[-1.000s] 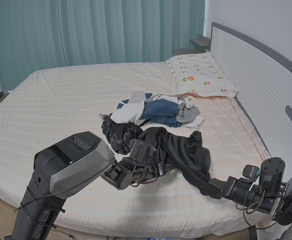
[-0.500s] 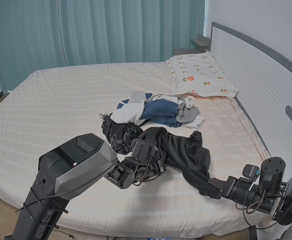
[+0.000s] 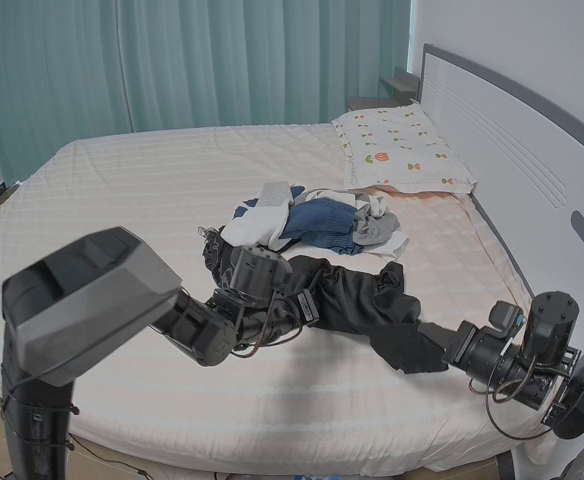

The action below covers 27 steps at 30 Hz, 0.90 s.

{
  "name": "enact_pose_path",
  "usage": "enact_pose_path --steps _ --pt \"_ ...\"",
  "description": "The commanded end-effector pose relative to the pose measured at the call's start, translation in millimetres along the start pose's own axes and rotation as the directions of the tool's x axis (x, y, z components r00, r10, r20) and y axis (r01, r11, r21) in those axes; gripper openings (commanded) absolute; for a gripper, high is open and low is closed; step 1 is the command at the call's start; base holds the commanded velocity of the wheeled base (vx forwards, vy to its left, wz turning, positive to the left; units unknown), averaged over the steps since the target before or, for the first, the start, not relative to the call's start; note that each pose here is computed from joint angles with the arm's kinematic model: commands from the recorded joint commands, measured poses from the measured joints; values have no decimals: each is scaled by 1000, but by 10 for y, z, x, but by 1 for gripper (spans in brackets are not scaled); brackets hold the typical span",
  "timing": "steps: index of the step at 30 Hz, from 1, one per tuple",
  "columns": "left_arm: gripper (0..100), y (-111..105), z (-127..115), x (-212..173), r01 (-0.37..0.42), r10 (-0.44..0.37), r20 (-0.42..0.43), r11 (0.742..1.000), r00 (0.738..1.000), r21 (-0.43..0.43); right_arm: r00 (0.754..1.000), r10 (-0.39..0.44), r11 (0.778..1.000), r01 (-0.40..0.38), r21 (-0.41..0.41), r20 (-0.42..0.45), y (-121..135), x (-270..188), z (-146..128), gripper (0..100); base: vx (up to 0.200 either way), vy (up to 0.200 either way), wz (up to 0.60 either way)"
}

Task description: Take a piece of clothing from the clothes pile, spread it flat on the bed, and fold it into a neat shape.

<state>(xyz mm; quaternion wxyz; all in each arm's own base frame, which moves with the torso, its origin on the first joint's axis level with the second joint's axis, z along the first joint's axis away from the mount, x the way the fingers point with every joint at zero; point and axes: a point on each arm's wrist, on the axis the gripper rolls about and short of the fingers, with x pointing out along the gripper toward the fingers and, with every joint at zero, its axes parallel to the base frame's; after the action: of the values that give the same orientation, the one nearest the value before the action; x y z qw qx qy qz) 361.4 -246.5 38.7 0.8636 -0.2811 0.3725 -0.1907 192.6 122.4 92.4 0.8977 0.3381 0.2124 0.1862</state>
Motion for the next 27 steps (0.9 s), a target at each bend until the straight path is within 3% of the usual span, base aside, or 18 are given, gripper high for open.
enact_pose_path --steps 1,5,7,10,13,15,17,22,27 --pt "0 -512 521 -1033 146 -142 234 989 962 -1 969 109 993 -96 -66 220 233 273 522 0 0 0 0" --pt "0 -751 726 -1557 188 -177 385 982 906 8 920 229 973 -204 -111 318 589 334 855 0 0 0 0" --pt "0 -786 757 -1703 204 -190 411 979 892 11 912 255 965 -221 -140 322 681 344 937 0 0 0 0" --pt "0 -615 743 -1846 175 -154 417 985 896 -12 897 308 948 -264 -176 317 762 332 1005 0 0 0 0" --pt "0 -365 516 -1780 113 -80 344 990 936 -78 930 297 950 -267 -160 217 646 357 812 0 0 0 0" --pt "0 -251 404 -1740 100 -61 305 988 950 -114 957 250 963 -230 -143 147 508 410 628 0 0 0 0" --pt "0 -153 316 -1719 101 -58 278 984 959 -145 967 227 968 -211 -135 118 435 459 531 0 0 0 0" --pt "0 -23 131 -1733 163 -110 241 964 964 -210 971 224 968 -212 -134 82 365 534 349 0 0 0 0" --pt "0 23 69 -1709 168 -113 220 953 969 -252 978 206 971 -200 -134 35 307 612 153 0 -200 0 0"
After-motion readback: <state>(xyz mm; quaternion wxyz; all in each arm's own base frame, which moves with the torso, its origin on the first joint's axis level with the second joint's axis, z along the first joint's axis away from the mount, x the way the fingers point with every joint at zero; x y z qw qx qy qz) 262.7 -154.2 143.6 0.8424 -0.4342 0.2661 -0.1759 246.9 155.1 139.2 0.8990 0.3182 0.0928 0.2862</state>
